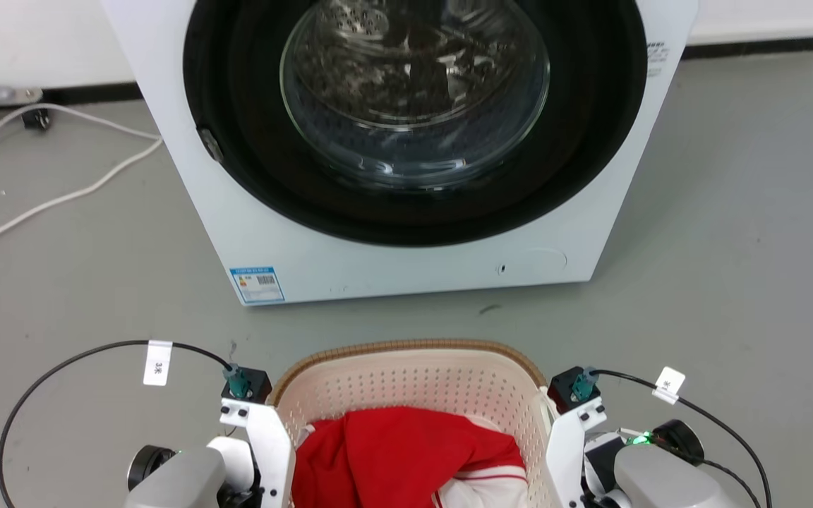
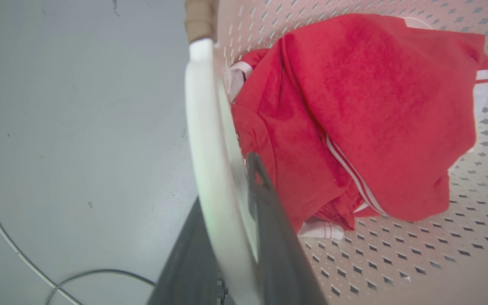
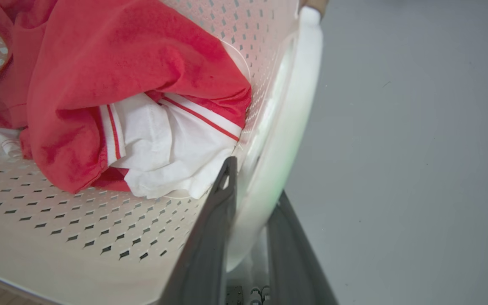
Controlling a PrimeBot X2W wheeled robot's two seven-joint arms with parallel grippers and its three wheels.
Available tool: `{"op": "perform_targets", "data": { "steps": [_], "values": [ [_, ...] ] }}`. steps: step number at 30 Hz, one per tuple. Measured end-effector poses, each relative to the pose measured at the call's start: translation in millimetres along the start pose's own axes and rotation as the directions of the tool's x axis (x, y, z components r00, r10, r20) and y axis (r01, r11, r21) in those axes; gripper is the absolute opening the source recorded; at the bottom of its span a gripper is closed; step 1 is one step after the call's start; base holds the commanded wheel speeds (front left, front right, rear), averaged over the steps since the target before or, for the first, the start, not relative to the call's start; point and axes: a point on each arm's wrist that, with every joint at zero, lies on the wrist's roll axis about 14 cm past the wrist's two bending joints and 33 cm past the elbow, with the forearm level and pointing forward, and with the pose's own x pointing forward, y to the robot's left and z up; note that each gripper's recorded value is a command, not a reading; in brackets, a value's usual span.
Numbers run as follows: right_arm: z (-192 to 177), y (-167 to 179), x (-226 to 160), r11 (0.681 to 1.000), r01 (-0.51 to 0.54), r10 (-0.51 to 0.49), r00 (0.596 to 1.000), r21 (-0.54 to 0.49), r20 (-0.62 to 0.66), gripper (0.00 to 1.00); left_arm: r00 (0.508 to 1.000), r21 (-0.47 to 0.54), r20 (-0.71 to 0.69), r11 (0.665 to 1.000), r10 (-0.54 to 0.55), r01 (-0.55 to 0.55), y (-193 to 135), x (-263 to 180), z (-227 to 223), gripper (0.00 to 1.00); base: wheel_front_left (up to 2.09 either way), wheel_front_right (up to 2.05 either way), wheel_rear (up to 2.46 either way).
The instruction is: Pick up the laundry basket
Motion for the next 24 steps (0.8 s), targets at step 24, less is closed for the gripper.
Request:
{"op": "perform_targets", "data": {
  "steps": [24],
  "values": [
    [-22.8,5.6,-19.8,1.000,-0.004,0.005,0.999,0.014,-0.054,0.00,0.999,0.000,-0.034,1.000,-0.027,0.027,-16.0,-17.1,-15.5,0.00,0.00,0.00,0.00]
  ]
}}
